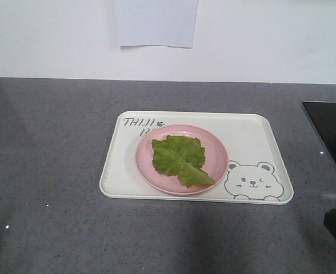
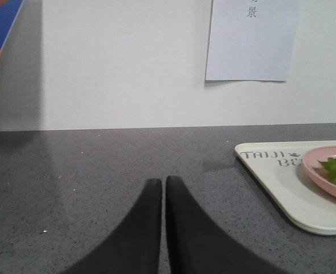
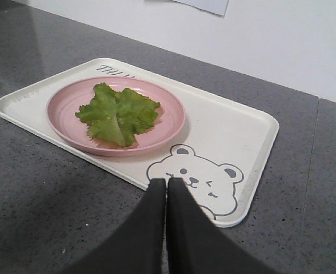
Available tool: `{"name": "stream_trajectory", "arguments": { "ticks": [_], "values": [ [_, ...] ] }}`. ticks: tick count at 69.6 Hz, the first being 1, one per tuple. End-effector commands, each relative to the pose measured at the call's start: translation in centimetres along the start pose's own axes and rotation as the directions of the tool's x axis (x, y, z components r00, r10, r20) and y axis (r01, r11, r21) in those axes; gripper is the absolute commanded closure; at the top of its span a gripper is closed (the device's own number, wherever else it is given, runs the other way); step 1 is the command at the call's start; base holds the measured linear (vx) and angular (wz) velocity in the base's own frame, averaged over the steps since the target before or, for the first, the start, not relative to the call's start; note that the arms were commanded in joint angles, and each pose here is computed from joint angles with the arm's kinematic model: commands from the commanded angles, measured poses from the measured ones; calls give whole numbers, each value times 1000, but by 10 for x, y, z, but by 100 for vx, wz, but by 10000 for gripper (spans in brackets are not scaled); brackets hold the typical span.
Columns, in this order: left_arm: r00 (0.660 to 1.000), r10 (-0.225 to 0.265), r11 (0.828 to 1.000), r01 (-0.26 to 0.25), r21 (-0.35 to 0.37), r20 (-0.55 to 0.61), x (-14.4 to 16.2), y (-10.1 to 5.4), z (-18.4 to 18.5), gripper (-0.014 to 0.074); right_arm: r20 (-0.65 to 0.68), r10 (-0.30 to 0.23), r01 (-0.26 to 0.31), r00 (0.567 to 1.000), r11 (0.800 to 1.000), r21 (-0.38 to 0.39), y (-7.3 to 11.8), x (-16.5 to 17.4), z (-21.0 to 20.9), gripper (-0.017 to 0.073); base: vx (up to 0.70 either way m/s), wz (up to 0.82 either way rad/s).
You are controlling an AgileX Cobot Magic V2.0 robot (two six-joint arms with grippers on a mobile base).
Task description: Transfer vegetables to tray and serve
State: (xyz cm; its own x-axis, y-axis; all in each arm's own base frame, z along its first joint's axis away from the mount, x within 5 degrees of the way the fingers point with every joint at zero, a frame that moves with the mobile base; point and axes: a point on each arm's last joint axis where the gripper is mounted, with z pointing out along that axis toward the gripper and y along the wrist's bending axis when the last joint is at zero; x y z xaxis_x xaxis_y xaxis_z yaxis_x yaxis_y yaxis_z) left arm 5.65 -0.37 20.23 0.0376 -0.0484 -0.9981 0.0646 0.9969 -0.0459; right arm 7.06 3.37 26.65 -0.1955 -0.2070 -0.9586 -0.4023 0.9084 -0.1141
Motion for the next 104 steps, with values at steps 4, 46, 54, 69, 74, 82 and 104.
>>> {"name": "stream_trajectory", "arguments": {
  "ticks": [4, 46, 54, 69, 74, 82, 104],
  "values": [
    [999, -19, 1000, 19, -13, 37, 4, 1, 0, 599, 56, 11, -13, 998, 999, 35, -4, -11, -2, 565, 0, 0],
    [999, -20, 1000, 20, -12, 32, 4, 1, 0, 599, 56, 11, -13, 998, 999, 35, -4, -11, -2, 565, 0, 0],
    [999, -20, 1000, 20, -12, 32, 4, 1, 0, 599, 56, 11, -13, 998, 999, 35, -4, -11, -2, 565, 0, 0],
    [999, -20, 1000, 20, -12, 30, 5, 1, 0, 599, 56, 11, -13, 998, 999, 35, -4, -11, -2, 565, 0, 0],
    [999, -20, 1000, 20, -12, 30, 5, 1, 0, 599, 56, 11, -13, 998, 999, 35, -4, -11, -2, 565, 0, 0],
    [999, -20, 1000, 20, -12, 30, 5, 1, 0, 599, 56, 11, -13, 998, 999, 35, -4, -11, -2, 565, 0, 0],
    [999, -20, 1000, 20, -12, 30, 5, 1, 0, 599, 56, 9, -11, 998, 999, 36, -4, -11, -2, 565, 0, 0]
  ]
}}
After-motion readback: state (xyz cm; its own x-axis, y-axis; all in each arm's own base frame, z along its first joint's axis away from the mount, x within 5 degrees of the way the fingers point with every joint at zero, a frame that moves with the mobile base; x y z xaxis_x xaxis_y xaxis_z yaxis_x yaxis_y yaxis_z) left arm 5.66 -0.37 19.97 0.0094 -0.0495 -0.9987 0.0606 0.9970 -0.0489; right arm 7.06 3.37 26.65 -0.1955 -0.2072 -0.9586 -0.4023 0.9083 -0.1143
